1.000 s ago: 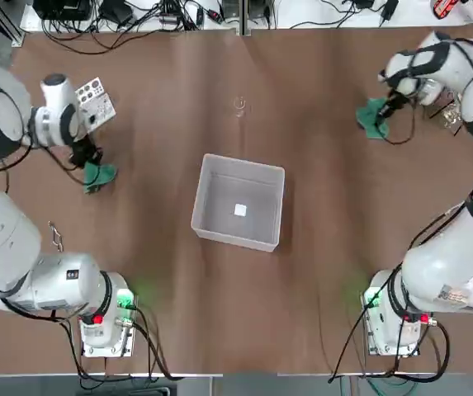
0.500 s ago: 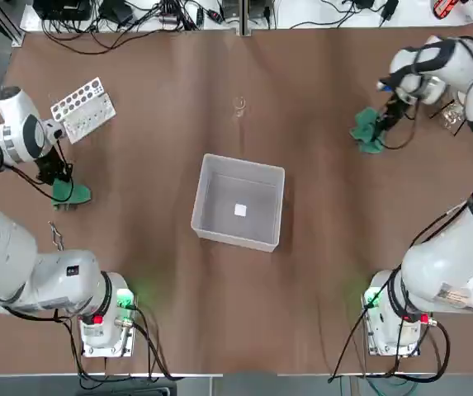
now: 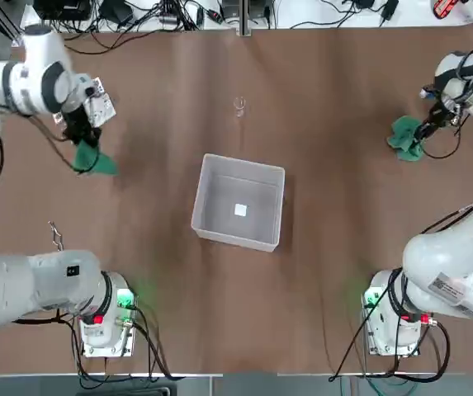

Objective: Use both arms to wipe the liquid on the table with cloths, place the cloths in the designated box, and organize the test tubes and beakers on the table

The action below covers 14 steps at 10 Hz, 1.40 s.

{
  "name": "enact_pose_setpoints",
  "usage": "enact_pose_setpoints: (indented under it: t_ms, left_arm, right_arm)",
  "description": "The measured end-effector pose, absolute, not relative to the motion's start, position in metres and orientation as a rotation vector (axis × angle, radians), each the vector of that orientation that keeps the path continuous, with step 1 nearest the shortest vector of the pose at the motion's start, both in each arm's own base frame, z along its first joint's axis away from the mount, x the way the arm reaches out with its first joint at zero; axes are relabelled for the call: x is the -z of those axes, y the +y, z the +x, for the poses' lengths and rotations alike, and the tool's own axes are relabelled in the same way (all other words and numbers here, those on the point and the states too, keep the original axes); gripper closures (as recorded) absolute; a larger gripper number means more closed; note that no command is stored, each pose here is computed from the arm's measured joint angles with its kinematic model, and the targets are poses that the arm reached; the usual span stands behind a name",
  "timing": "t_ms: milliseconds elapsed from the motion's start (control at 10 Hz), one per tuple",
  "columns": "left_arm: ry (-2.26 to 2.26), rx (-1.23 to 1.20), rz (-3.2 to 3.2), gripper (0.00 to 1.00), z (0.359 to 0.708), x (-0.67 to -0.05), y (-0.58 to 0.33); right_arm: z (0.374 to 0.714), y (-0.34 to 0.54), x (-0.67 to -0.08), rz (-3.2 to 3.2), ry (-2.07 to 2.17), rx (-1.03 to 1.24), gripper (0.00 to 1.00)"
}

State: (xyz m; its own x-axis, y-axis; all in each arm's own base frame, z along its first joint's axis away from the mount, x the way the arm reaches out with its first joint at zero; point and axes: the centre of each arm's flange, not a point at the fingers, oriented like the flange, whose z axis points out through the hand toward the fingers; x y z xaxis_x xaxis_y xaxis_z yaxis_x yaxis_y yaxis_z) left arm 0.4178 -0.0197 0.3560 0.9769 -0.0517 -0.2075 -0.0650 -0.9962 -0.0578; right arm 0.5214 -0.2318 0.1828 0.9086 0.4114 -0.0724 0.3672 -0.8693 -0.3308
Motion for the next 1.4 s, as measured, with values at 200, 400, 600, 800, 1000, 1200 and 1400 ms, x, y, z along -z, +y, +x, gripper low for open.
enact_pose_setpoints:
  t_ms: [200, 400, 600, 800, 1000, 1200, 1400]
  left_arm:
    - [0.148, -0.275, -3.074, 0.91, 0.41, -0.367, -0.131]
    - [0.209, -0.261, -3.105, 0.9, 0.392, -0.373, -0.225]
    - [0.281, -0.255, -3.116, 0.89, 0.376, -0.379, -0.295]
    - [0.341, -0.298, -3.129, 0.89, 0.356, -0.372, -0.345]
    - [0.402, -0.343, -3.169, 0.85, 0.337, -0.351, -0.381]
    - [0.423, -0.443, -3.187, 0.66, 0.335, -0.329, -0.388]
    - [0.436, -0.469, -3.199, 0.36, 0.336, -0.328, -0.394]
  right_arm:
    - [0.567, -0.131, -0.225, -2.709, -0.616, -0.257, 0.89]
    - [0.581, -0.039, -0.29, -2.701, -0.66, -0.246, 0.89]
    - [0.568, 0.014, -0.34, -2.708, -0.642, -0.242, 0.9]
    - [0.544, 0.075, -0.36, -2.728, -0.575, -0.271, 0.9]
    - [0.515, 0.143, -0.373, -2.773, -0.51, -0.303, 0.91]
    - [0.481, 0.202, -0.378, -2.825, -0.443, -0.269, 0.91]
    - [0.445, 0.265, -0.369, -2.869, -0.365, -0.225, 0.91]
